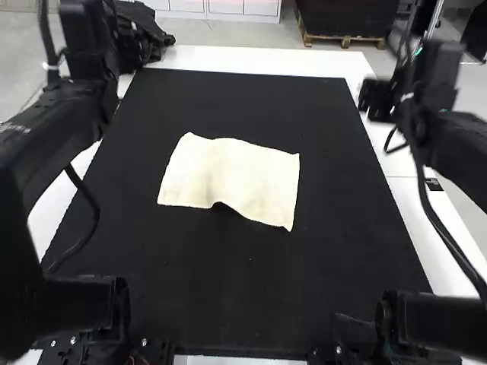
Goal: Fold the towel.
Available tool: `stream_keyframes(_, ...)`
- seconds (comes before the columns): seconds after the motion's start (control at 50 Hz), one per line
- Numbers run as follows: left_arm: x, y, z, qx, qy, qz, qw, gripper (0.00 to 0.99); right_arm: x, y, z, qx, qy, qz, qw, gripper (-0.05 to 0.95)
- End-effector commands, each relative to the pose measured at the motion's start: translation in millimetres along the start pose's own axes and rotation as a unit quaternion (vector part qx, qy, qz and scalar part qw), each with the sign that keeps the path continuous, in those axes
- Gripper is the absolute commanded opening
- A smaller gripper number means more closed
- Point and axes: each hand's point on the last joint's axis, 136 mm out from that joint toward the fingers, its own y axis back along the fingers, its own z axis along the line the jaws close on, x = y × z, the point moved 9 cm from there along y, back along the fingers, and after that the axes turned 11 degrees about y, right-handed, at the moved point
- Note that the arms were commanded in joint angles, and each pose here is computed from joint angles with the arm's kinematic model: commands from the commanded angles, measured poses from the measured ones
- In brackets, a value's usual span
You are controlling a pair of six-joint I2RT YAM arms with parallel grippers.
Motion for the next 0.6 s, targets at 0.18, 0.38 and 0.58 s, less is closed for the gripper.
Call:
stream_keyframes(0.18, 76, 2, -30.9, 0.113, -0.026, 0.145, 0.9827, 0.957, 60, -15, 26, -0.039, -0.026, 0.061, 0.997, 0.90)
stream_keyframes(0.38, 126, 1, -40.7, 0.150, -0.040, 0.253, 0.9550, 0.959, 79, -17, 44, -0.090, -0.027, 0.093, 0.991, 0.90)
stream_keyframes(0.58, 149, -13, -47.0, 0.163, -0.047, 0.286, 0.9429, 0.959, 86, -25, 61, -0.127, -0.047, 0.136, 0.981, 0.91)
